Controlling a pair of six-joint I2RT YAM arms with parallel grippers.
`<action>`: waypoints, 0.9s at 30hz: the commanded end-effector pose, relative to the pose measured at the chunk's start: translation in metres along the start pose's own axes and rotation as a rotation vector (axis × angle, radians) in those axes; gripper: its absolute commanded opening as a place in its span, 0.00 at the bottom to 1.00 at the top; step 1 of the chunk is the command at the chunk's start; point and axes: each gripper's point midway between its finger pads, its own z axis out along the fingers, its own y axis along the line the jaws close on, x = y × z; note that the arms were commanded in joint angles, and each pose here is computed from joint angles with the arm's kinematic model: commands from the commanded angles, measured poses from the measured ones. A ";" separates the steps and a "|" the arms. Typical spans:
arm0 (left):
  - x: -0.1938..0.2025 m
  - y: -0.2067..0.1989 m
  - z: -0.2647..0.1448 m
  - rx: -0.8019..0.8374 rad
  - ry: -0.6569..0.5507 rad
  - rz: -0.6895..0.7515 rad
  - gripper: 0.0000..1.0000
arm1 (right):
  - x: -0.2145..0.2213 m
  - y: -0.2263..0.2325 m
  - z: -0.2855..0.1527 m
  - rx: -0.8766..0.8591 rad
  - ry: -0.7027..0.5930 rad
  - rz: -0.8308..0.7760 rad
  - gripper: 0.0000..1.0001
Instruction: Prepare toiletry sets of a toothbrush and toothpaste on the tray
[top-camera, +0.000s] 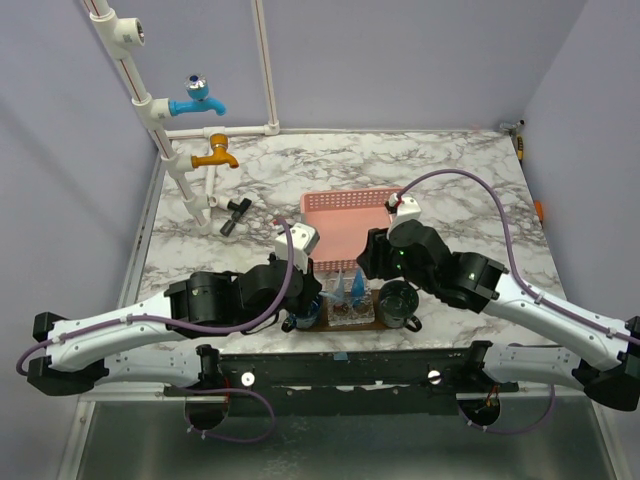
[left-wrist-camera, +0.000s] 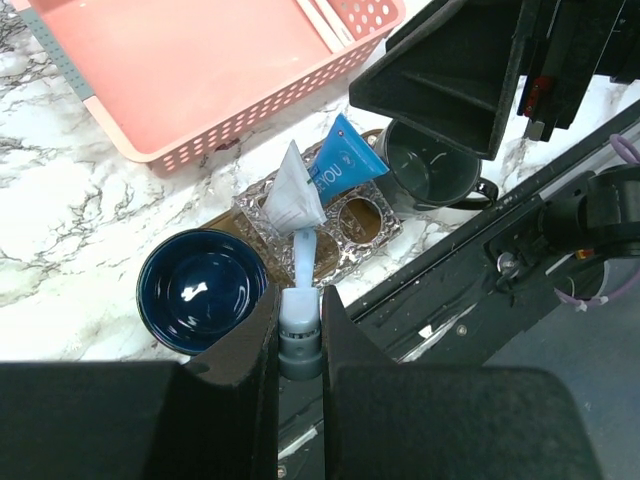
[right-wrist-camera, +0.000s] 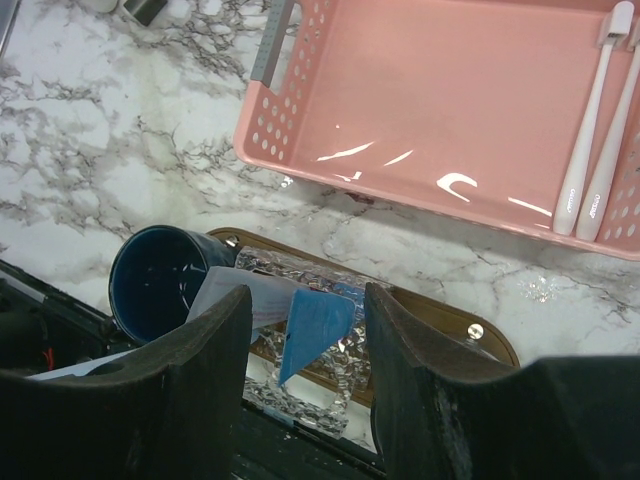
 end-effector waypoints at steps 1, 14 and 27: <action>-0.001 -0.009 0.001 0.023 0.016 0.018 0.00 | 0.003 0.000 0.004 0.007 0.003 0.003 0.52; -0.001 -0.017 0.001 0.058 0.021 0.011 0.00 | 0.008 -0.002 0.006 0.015 0.012 0.003 0.52; -0.008 -0.015 -0.015 0.089 0.015 -0.002 0.00 | 0.007 -0.001 0.007 0.015 0.014 0.004 0.53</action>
